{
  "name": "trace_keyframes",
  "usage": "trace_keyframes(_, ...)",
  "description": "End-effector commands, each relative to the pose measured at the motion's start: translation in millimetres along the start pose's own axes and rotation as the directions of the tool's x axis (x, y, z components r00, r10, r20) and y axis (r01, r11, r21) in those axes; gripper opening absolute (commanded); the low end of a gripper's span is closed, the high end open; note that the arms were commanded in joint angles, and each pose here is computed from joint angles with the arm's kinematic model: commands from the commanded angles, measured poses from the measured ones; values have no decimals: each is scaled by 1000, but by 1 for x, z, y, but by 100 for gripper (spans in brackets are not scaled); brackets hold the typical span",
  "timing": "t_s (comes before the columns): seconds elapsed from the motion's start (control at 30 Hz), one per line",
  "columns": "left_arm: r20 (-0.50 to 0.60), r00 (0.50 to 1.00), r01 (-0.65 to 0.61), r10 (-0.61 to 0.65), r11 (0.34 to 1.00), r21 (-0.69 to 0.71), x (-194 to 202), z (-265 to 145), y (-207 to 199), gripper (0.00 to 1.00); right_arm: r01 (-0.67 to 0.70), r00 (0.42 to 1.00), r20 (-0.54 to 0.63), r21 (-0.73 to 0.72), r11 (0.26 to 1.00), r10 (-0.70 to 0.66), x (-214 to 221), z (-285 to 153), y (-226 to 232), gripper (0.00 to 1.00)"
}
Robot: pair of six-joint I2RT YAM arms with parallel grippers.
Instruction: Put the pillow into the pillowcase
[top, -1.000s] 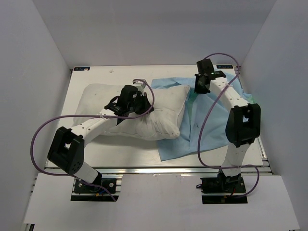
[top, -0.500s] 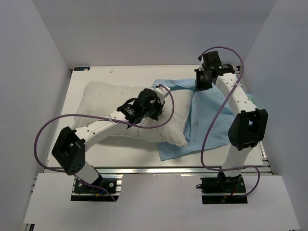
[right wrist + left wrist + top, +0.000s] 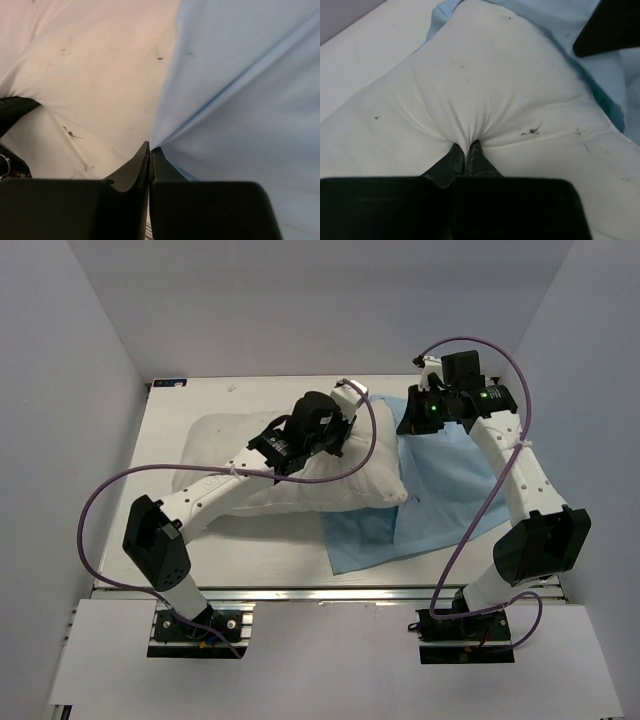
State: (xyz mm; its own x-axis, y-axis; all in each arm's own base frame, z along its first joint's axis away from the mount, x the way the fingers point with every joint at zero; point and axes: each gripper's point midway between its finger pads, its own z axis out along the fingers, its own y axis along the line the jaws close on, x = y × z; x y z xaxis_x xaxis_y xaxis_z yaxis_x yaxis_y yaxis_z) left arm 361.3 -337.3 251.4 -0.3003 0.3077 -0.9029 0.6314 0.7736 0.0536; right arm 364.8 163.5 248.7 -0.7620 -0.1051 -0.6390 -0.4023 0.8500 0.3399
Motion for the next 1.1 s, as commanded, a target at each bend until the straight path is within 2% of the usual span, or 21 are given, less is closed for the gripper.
trace_keyframes(0.0,246,969,-40,10,992,116,-84,-12,-22,0,45,998,58,-75,996,-40,-8,-16,19,0)
trace_keyframes(0.03,260,966,-54,9,985,167,-87,-13,-32,0,41,998,60,-67,997,-37,-10,-17,18,0)
trace_keyframes(0.1,289,957,-65,14,984,169,-88,-9,-36,0,36,998,56,-67,997,-32,-11,-18,18,0)
trace_keyframes(0.27,324,946,13,29,992,-126,-66,27,6,0,34,998,60,-97,995,-28,-9,-24,25,0)
trace_keyframes(0.33,344,939,54,-2,988,-142,-68,42,8,0,33,998,57,-115,993,-27,-6,-23,28,0)
trace_keyframes(0.47,266,960,133,-83,976,-175,-30,92,6,0,22,999,47,-119,993,-17,2,-25,29,0)
trace_keyframes(0.57,216,968,174,-131,965,-195,-3,108,5,0,2,999,41,-112,994,3,10,-26,26,0)
trace_keyframes(0.7,165,971,205,-171,955,-215,18,108,7,0,-50,999,-3,-88,995,50,36,-16,13,0)
trace_keyframes(0.73,158,972,206,-175,956,-209,20,106,6,5,-69,998,-11,-63,996,68,41,-13,7,0)
trace_keyframes(0.77,143,974,203,-176,959,-200,25,103,4,21,-77,997,-14,-49,996,76,45,-10,3,5)
trace_keyframes(0.83,143,973,207,-183,962,-176,22,95,1,26,-105,993,-59,-43,994,103,63,0,-3,8)
trace_keyframes(0.97,113,979,189,-171,967,-172,30,88,0,44,-78,994,-87,-101,992,69,81,7,2,47)
trace_keyframes(1.0,106,980,185,-170,969,-164,29,87,0,50,-70,995,-84,-86,994,63,83,7,-1,52)
trace_keyframes(1.03,105,980,183,-169,971,-152,26,84,-2,64,-64,996,-70,-26,998,63,83,6,-11,57)
trace_keyframes(1.07,98,981,180,-167,974,-139,25,82,-4,73,-58,997,-53,-4,998,58,83,1,-13,60)
